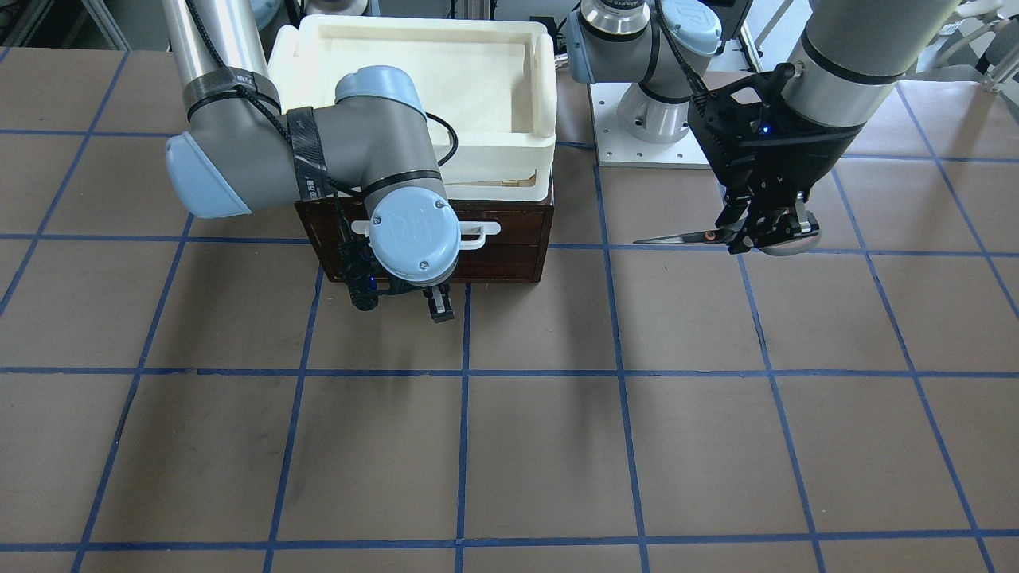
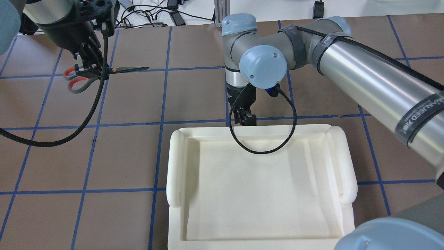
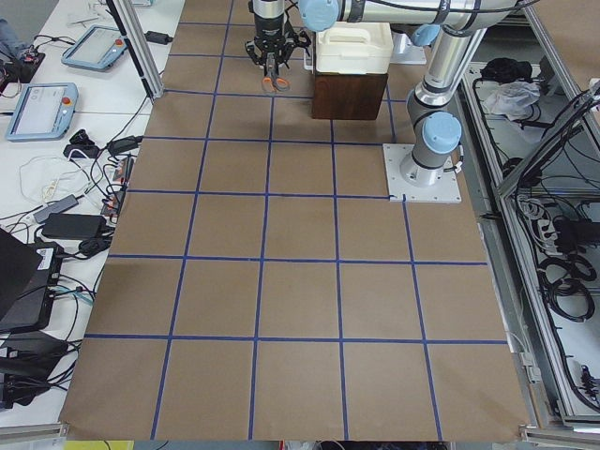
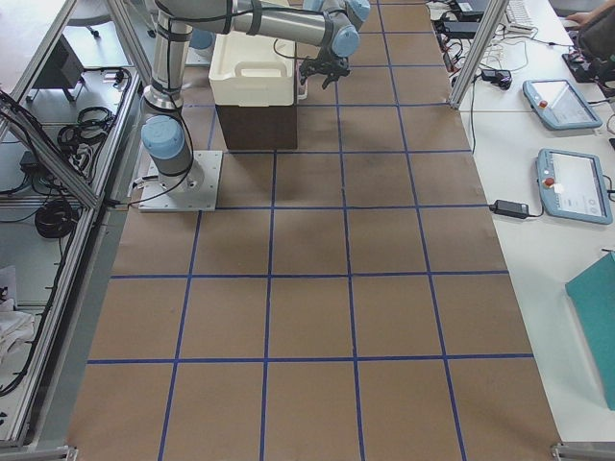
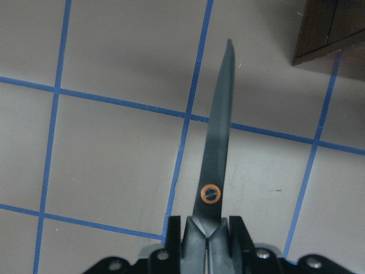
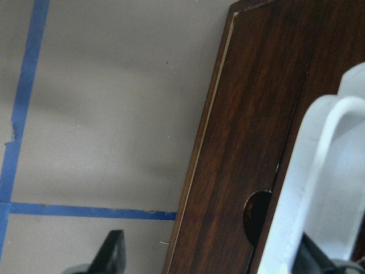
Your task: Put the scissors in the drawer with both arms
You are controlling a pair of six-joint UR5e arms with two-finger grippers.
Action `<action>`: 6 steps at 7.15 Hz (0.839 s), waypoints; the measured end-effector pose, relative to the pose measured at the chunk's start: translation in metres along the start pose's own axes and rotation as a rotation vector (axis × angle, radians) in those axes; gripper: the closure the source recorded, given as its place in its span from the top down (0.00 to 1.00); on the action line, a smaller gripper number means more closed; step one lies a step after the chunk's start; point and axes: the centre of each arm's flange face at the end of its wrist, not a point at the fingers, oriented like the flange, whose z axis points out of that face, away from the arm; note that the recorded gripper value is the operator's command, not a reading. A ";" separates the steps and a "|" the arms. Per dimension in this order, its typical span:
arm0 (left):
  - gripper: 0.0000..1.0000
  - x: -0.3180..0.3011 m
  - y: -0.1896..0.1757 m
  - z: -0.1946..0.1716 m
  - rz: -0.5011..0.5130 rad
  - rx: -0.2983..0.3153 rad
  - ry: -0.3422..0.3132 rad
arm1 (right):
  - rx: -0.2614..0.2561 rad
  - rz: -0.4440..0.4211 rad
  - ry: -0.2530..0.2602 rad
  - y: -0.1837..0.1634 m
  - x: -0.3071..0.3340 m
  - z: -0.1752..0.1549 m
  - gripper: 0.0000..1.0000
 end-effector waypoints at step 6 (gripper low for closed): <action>0.07 0.001 0.003 -0.004 -0.005 0.000 -0.010 | 0.002 -0.012 0.004 -0.001 -0.003 0.008 1.00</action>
